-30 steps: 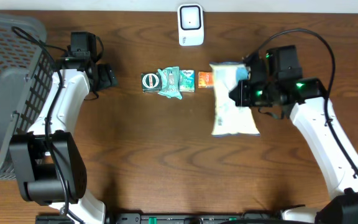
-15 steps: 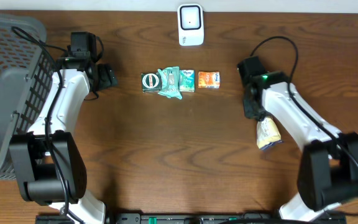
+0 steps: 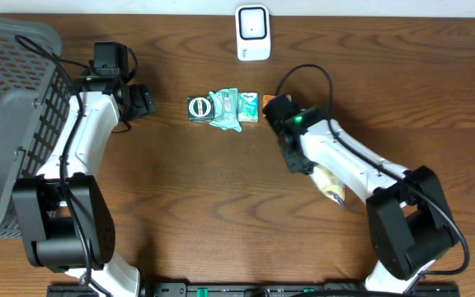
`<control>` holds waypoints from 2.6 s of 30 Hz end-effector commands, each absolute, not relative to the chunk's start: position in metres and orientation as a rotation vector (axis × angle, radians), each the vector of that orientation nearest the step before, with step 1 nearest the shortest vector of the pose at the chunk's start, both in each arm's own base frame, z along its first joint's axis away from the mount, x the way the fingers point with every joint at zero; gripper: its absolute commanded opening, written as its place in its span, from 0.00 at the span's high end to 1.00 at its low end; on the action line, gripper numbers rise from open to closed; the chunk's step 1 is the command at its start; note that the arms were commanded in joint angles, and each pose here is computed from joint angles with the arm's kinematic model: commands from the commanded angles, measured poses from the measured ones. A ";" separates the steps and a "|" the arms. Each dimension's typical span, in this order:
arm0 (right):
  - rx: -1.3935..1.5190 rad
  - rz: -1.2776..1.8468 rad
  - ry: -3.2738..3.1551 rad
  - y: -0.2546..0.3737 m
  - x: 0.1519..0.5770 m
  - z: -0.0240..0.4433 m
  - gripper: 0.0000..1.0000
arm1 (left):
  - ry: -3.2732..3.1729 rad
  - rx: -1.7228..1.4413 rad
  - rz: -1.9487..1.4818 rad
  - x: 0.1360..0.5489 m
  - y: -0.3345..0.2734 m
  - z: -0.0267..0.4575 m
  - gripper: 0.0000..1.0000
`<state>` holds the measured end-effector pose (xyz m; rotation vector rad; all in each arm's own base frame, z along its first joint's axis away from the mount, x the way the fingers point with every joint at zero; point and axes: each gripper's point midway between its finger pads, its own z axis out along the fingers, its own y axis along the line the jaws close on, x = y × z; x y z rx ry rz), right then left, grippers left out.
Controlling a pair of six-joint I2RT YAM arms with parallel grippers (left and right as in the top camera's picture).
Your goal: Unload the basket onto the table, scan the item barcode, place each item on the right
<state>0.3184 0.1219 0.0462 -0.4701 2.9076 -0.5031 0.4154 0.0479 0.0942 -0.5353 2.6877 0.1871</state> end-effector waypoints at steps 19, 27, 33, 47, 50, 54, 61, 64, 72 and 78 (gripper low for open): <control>-0.464 -0.081 2.967 0.152 0.345 0.127 0.01 | 2.696 -0.519 0.200 0.414 0.049 0.092 0.03; -0.456 -0.054 2.951 0.155 0.350 0.126 0.01 | 2.696 -0.519 0.200 0.414 0.049 0.092 0.03; -0.405 -0.197 2.947 0.128 0.356 0.127 0.01 | 2.696 -0.519 0.200 0.414 0.049 0.092 0.02; -0.266 -0.099 3.039 0.073 0.361 0.121 0.01 | 2.696 -0.519 0.200 0.414 0.049 0.092 0.02; -0.249 -0.110 3.039 0.062 0.364 0.119 0.01 | 2.696 -0.519 0.200 0.414 0.049 0.092 0.02; -0.180 -0.013 3.056 0.059 0.363 0.116 0.01 | 2.696 -0.519 0.200 0.414 0.049 0.092 0.02; -0.168 0.064 3.092 0.063 0.354 0.099 0.02 | 2.696 -0.519 0.200 0.414 0.049 0.092 0.03; -0.169 0.106 3.105 0.067 0.349 0.086 0.04 | 2.696 -0.519 0.200 0.414 0.049 0.092 0.02; -0.188 0.339 3.143 0.094 0.326 0.050 0.12 | 2.696 -0.519 0.200 0.414 0.049 0.092 0.02; -0.241 0.326 3.142 0.101 0.313 0.022 0.12 | 2.696 -0.519 0.200 0.414 0.049 0.092 0.03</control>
